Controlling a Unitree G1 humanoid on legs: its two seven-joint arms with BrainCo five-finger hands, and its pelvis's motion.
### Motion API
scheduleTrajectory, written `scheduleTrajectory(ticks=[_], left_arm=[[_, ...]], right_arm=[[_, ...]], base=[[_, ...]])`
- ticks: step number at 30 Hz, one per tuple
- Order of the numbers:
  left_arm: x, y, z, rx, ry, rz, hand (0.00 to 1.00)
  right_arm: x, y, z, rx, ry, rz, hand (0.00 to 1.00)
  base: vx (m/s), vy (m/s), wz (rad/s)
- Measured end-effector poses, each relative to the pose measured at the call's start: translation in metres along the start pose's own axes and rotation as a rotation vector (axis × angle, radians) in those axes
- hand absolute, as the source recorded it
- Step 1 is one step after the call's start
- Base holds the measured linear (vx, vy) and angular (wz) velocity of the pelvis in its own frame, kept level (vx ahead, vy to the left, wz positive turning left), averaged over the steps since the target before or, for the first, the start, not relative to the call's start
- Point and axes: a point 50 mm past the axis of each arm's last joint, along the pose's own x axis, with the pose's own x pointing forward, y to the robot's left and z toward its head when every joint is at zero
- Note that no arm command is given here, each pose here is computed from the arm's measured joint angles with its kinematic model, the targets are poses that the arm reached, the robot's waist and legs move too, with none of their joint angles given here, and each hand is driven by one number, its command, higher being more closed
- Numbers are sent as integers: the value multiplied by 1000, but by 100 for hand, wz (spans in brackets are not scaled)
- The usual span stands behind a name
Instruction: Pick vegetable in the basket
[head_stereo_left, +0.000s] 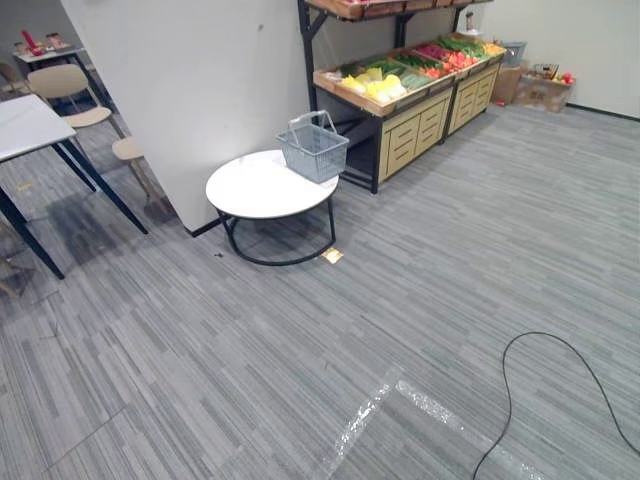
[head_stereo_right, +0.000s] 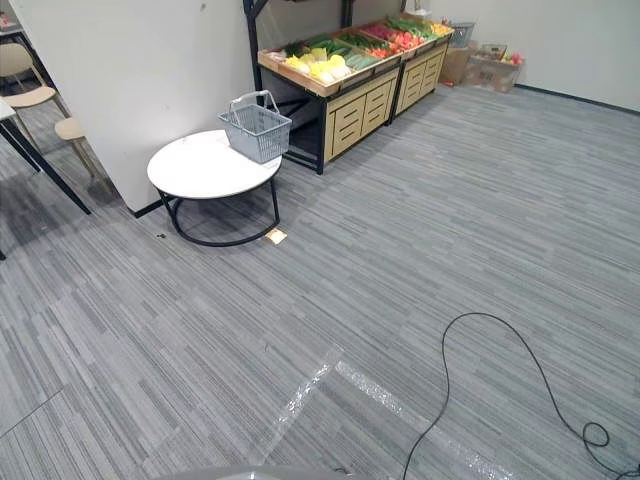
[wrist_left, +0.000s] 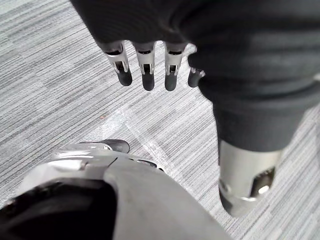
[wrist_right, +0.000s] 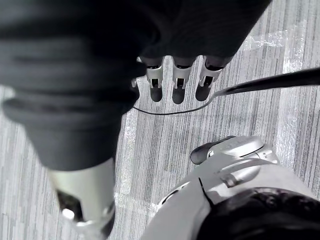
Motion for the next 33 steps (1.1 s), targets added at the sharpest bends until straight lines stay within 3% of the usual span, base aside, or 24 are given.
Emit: scheduleTrajectory(ticks=[33], left_arm=[[2, -3, 6, 12, -2, -4, 0]], right_arm=[[3, 9, 14, 79, -42, 11, 0]], base=[[-2, -20, -3]])
